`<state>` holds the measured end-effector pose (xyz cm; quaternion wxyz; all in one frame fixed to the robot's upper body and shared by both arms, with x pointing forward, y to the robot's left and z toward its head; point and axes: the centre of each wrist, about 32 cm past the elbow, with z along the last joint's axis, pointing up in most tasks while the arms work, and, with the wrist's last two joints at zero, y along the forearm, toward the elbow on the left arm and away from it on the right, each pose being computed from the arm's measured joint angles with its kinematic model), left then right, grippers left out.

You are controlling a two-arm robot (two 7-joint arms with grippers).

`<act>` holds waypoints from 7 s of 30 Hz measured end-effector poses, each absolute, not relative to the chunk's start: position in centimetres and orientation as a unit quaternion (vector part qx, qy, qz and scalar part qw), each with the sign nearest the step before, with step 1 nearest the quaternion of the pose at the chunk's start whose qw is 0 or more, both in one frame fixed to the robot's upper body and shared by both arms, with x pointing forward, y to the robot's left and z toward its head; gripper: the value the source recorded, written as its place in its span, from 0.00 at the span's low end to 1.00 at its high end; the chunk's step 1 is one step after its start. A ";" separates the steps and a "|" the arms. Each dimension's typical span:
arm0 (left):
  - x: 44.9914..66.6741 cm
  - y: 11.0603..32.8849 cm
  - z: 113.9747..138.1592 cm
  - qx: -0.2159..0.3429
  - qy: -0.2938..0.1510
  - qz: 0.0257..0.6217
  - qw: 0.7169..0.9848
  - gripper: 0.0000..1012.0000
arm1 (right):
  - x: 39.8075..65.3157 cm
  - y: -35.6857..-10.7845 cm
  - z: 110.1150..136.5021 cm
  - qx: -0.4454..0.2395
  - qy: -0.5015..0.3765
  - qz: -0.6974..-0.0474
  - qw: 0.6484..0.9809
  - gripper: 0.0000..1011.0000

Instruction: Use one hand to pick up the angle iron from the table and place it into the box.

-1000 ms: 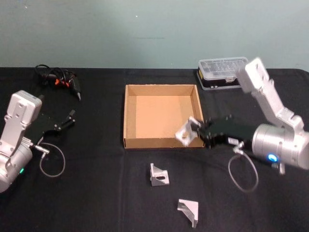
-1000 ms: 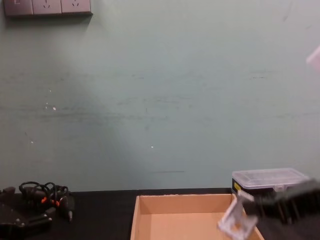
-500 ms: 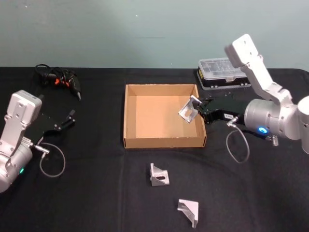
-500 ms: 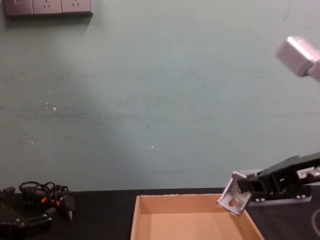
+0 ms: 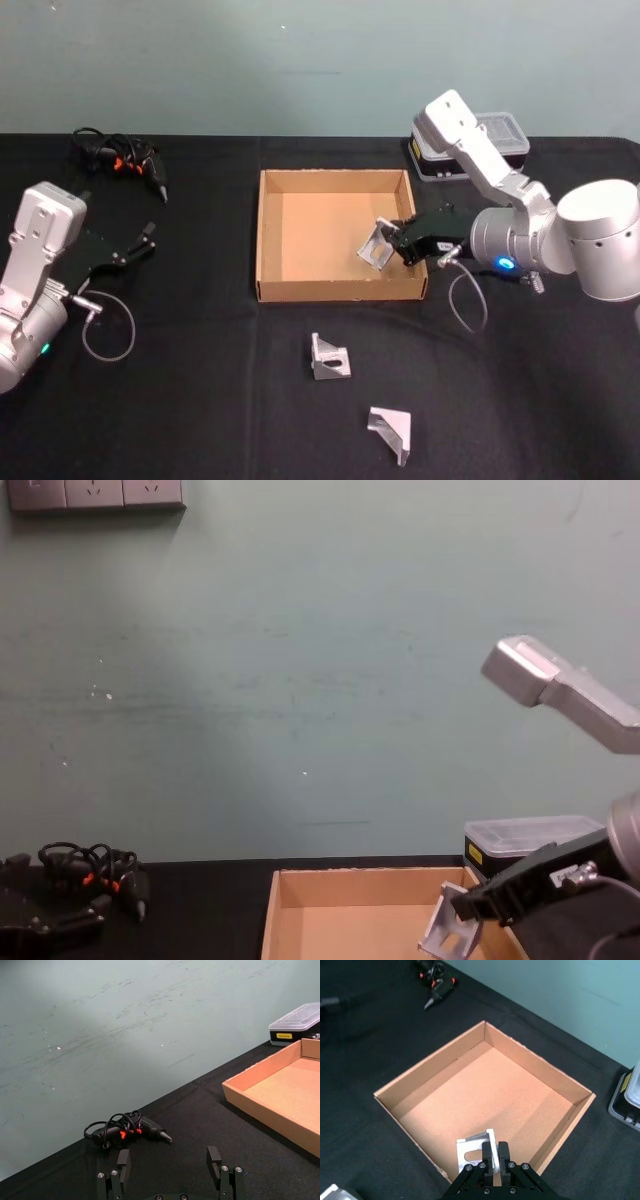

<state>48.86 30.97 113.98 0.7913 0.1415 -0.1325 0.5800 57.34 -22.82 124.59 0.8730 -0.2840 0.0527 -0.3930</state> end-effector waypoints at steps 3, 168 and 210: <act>48.9 31.0 114.0 0.142 -0.132 0.580 0.791 0.99 | 57.7 -22.6 124.4 -0.292 0.054 -0.392 0.871 0.08; 48.9 31.0 114.0 0.142 -0.132 0.580 0.791 0.99 | 50.4 -26.4 122.9 -0.378 0.053 -0.077 0.921 0.97; 48.9 31.0 114.0 0.142 -0.132 0.580 0.791 0.99 | 50.5 -26.8 127.4 -0.298 -0.015 -0.246 0.922 0.53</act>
